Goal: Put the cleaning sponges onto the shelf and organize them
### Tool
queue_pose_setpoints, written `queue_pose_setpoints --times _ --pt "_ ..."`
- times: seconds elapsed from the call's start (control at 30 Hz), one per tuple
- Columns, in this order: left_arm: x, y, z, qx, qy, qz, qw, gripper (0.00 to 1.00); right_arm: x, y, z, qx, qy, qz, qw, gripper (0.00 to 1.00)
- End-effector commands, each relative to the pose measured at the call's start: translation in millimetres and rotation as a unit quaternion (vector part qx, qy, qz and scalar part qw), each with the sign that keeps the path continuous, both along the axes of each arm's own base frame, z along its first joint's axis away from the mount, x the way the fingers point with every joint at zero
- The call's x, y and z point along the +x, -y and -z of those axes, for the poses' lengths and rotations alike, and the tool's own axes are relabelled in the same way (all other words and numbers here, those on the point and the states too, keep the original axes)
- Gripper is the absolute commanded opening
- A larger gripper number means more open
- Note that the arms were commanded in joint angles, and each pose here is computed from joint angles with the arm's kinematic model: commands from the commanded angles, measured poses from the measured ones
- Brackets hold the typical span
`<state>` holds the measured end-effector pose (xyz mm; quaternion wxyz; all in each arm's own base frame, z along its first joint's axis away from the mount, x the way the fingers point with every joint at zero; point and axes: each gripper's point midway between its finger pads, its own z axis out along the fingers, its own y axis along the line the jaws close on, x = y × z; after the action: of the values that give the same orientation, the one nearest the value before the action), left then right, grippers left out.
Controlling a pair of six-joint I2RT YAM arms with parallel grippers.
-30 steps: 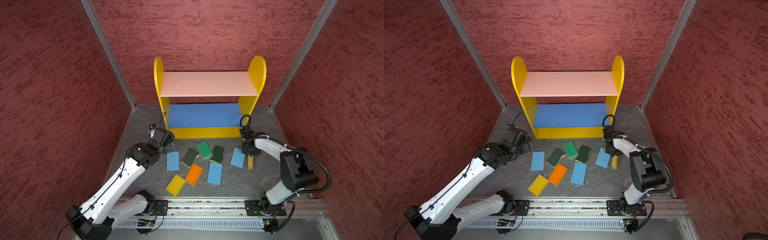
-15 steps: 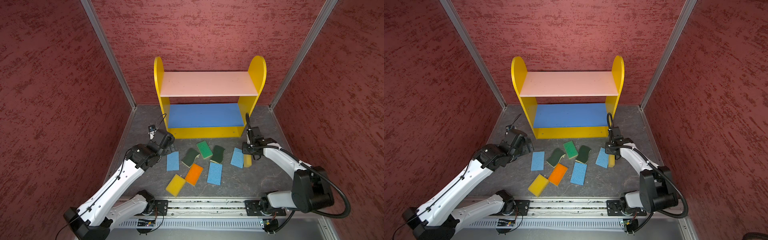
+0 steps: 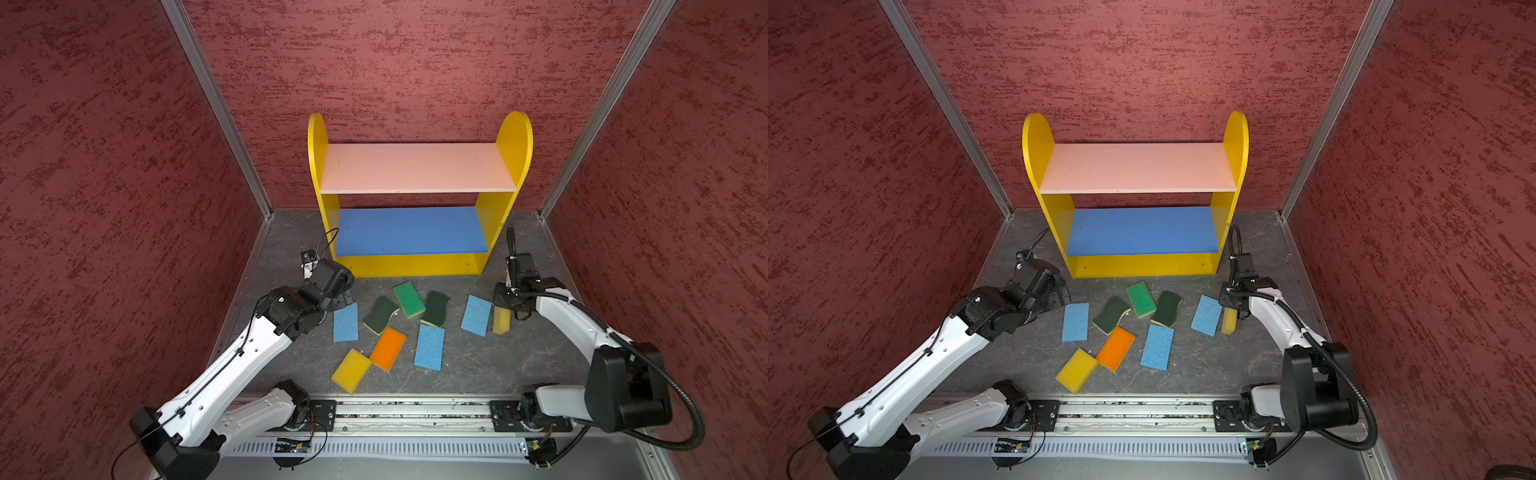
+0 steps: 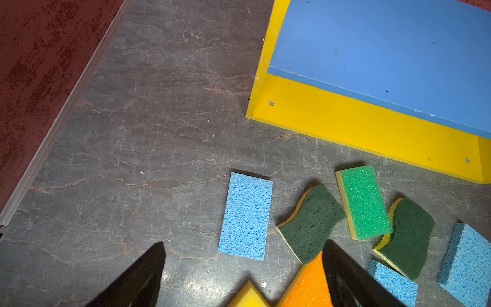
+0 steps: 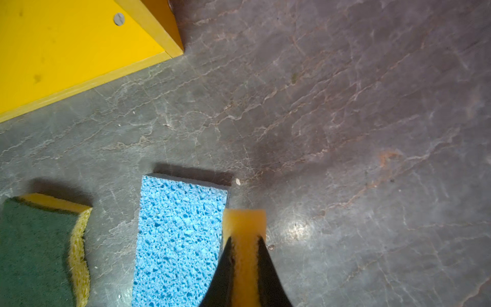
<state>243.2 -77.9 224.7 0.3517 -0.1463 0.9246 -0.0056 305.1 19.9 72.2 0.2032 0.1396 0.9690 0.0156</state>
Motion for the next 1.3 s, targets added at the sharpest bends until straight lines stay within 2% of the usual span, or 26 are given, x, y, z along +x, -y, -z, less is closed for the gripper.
queue_pose_setpoints --times 0.0,0.13,0.3,0.63,0.8,1.03,1.2,1.27 --pt "1.4 -2.1 -12.8 -0.003 0.018 -0.007 1.0 0.93 -1.1 4.8 13.3 -0.005 -0.011 0.02 1.0 0.14" --pt "1.5 -5.5 -15.9 0.003 0.024 -0.011 1.0 0.92 4.4 5.0 20.0 -0.006 -0.017 0.025 1.0 0.14" --pt "2.5 -5.1 -14.0 0.007 0.02 -0.011 1.0 0.92 16.1 -9.4 32.1 0.033 -0.022 0.03 0.999 0.13" --pt "0.8 -9.7 -13.0 0.011 0.019 -0.016 1.0 0.93 42.5 -73.2 17.5 0.115 0.014 -0.003 0.993 0.12" --pt "-1.7 -12.8 -12.9 0.01 0.019 -0.019 1.0 0.93 46.9 -89.6 14.6 0.15 0.022 -0.01 0.988 0.12" --pt "-2.2 -12.5 -11.8 0.004 0.017 -0.021 1.0 0.93 37.5 -74.1 13.3 0.102 0.022 -0.034 0.994 0.14" --pt "-0.4 -8.1 -8.6 -0.003 0.015 -0.019 1.0 0.93 21.7 -55.3 18.4 0.085 0.016 -0.027 0.996 0.23" --pt "1.1 -7.1 -8.7 -0.003 0.015 -0.019 1.0 0.93 17.0 -45.2 19.6 0.078 0.013 -0.019 0.997 0.33"
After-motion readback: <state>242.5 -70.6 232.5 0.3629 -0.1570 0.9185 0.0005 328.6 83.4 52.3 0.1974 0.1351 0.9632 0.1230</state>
